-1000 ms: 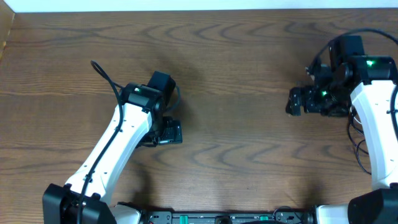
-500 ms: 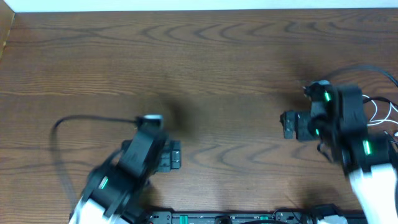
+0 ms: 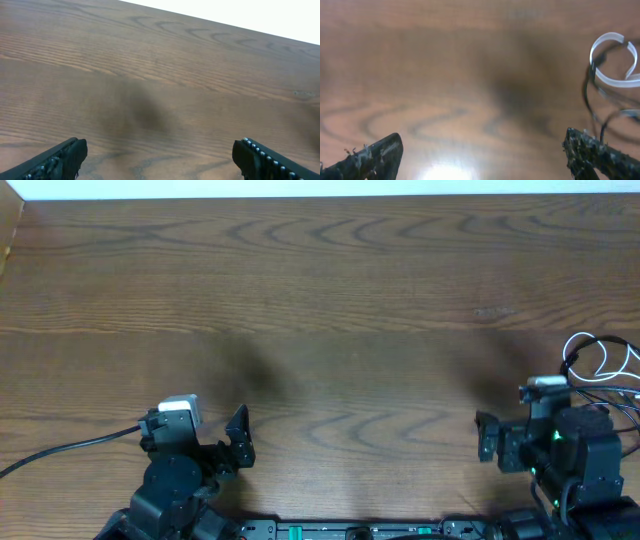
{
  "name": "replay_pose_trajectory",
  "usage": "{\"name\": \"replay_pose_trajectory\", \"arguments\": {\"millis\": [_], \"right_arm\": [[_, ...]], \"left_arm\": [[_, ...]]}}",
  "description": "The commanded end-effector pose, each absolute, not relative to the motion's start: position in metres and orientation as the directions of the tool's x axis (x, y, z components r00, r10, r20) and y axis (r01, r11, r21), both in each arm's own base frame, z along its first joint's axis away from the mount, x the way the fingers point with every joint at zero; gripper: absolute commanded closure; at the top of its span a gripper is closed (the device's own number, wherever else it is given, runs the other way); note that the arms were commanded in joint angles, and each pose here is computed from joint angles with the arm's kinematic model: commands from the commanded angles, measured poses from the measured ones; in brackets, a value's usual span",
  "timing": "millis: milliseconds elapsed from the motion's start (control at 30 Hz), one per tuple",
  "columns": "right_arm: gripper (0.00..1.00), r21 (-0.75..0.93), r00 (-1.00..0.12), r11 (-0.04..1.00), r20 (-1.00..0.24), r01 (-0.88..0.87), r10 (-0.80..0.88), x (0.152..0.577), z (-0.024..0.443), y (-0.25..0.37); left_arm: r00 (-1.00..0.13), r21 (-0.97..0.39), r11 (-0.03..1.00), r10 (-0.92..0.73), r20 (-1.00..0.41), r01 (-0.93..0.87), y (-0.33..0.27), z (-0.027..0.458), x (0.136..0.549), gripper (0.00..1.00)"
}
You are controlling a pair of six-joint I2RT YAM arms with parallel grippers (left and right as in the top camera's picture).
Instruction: Untangle cables
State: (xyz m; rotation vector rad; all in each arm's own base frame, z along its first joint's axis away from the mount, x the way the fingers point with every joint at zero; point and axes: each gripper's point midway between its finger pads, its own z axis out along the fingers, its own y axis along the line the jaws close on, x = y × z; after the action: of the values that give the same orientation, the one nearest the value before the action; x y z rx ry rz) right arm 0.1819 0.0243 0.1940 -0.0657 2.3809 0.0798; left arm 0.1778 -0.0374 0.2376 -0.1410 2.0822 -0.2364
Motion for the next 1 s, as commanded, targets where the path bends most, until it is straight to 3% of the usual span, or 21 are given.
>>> {"name": "replay_pose_trajectory", "arguments": {"millis": [0,633,967], "right_arm": [[0.01,0.027,-0.772,0.998,-0.635,-0.061,-0.029,0.169,0.180,0.021],[0.01,0.026,-0.779,0.998,-0.626,-0.060,-0.030,0.167,0.179,0.021],[0.01,0.042,-0.686,0.999,-0.727,-0.019,0.018,0.157,0.198,0.012]], "left_arm": [[-0.489,-0.223,0.975,-0.205,-0.848,-0.023,-0.034,0.237,0.179,0.02],[-0.490,-0.223,0.975,-0.205,-0.848,-0.022,-0.034,0.237,0.179,0.02],[-0.489,-0.223,0.975,-0.205,-0.848,-0.023,-0.034,0.237,0.179,0.02]]}}
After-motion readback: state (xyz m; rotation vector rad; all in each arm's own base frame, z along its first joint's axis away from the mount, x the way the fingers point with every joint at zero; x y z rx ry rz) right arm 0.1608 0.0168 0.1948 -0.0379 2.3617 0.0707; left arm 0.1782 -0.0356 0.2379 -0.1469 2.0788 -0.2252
